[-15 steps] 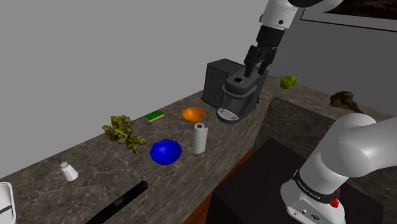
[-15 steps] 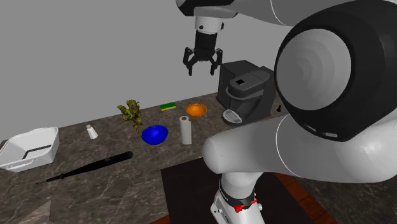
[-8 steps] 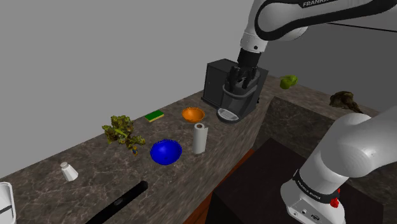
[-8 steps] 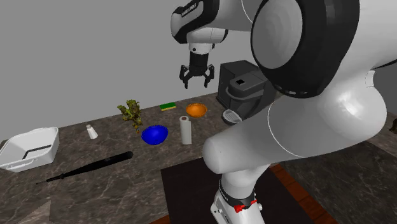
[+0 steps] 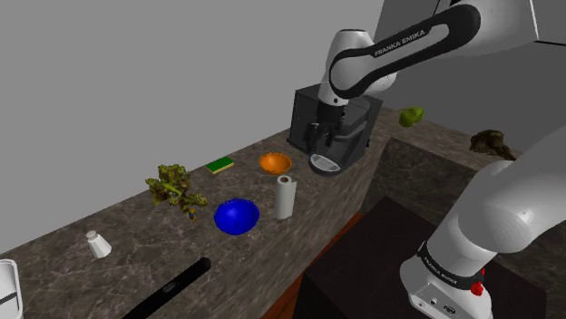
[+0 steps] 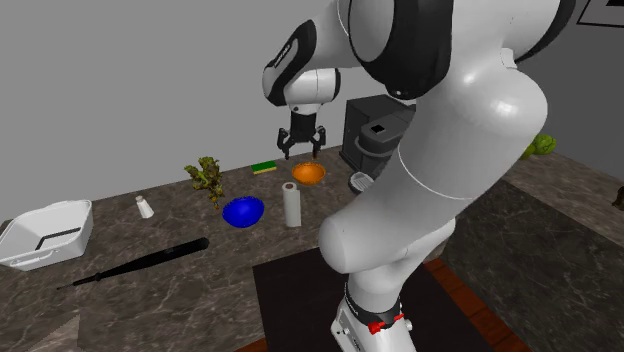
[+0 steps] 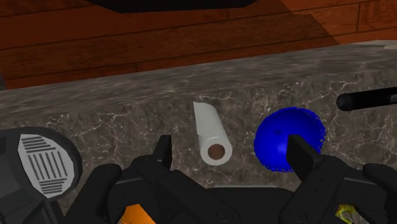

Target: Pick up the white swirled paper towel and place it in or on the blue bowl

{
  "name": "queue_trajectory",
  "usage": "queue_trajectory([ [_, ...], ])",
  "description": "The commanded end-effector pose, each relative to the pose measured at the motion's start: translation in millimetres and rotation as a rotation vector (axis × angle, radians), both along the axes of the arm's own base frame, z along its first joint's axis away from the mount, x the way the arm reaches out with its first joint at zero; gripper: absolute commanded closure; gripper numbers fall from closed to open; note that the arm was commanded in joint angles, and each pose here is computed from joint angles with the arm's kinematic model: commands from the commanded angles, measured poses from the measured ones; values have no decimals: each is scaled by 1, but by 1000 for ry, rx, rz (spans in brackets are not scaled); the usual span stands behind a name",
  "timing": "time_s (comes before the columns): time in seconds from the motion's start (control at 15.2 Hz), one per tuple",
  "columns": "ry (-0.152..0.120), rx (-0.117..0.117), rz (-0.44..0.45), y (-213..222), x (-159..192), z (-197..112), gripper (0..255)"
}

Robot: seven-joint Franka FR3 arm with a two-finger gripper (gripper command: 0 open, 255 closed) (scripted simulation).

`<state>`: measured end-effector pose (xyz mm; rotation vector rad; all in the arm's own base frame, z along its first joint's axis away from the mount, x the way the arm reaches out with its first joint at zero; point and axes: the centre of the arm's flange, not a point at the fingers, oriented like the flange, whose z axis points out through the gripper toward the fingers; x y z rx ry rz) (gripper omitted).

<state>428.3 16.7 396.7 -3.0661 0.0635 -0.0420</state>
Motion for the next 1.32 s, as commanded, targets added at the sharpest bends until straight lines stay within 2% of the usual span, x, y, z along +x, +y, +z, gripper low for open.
queue_trajectory([
  [0.0, 2, -4, 2, 3, 14, -24, 0],
  [0.92, 32, -27, 14, 20, 102, -188, 0],
  [1.25, 33, -28, 15, 22, 106, -218, 0],
])
